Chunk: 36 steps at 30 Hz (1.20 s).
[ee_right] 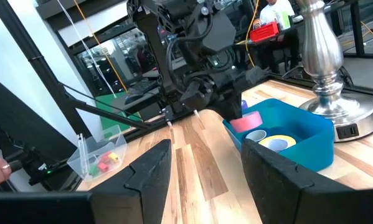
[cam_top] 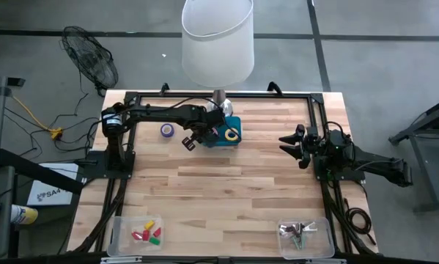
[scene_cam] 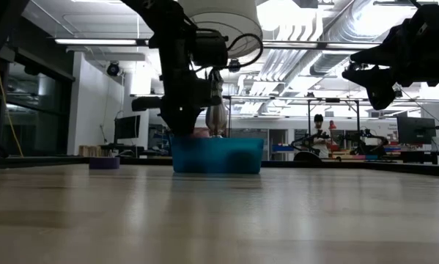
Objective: Pick and place Stapler, Stapler remover, tape
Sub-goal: Put the pink tape into the blue bin
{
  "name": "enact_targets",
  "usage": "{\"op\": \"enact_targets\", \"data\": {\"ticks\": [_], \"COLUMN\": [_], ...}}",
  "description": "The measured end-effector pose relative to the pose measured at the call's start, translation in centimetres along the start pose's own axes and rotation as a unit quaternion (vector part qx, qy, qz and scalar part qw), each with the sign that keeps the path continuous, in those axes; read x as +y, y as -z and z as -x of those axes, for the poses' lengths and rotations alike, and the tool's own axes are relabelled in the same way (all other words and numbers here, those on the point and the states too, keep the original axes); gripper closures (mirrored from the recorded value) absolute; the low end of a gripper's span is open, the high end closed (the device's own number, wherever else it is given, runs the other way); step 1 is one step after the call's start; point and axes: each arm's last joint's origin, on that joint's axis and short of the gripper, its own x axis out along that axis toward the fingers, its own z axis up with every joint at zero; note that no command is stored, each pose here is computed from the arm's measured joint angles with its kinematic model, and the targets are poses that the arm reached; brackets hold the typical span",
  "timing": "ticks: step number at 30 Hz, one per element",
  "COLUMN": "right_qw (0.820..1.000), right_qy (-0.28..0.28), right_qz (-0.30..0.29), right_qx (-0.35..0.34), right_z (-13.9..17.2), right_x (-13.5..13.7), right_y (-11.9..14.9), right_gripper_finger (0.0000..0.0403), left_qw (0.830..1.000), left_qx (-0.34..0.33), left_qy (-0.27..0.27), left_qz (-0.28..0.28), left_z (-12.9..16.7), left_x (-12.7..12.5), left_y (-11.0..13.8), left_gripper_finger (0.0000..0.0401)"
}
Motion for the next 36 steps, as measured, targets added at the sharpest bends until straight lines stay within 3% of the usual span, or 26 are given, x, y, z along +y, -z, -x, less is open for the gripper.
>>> {"op": "enact_targets", "data": {"ticks": [20, 28, 36], "right_qw": [1.0, 1.0, 1.0], "right_qy": [0.001, 0.001, 0.001], "right_qz": [0.0, 0.0, 0.0], "right_qx": [0.003, 0.002, 0.002], "right_z": [-0.04, -0.04, -0.04], "right_x": [-0.02, -0.02, -0.02], "right_y": [0.04, 0.04, 0.04], "right_gripper_finger": [0.0217, 0.0217, 0.0217], "left_qw": [1.0, 0.999, 0.998], "left_qx": [0.005, 0.007, 0.058], "left_qy": [-0.003, -0.001, -0.019], "left_qz": [-0.028, -0.033, -0.018], "left_z": [-0.6, -0.6, -0.3], "left_x": [0.15, 0.1, 0.12], "left_y": [-0.08, -0.06, 0.3], "left_gripper_finger": [0.035, 0.0312, 0.0285]}}
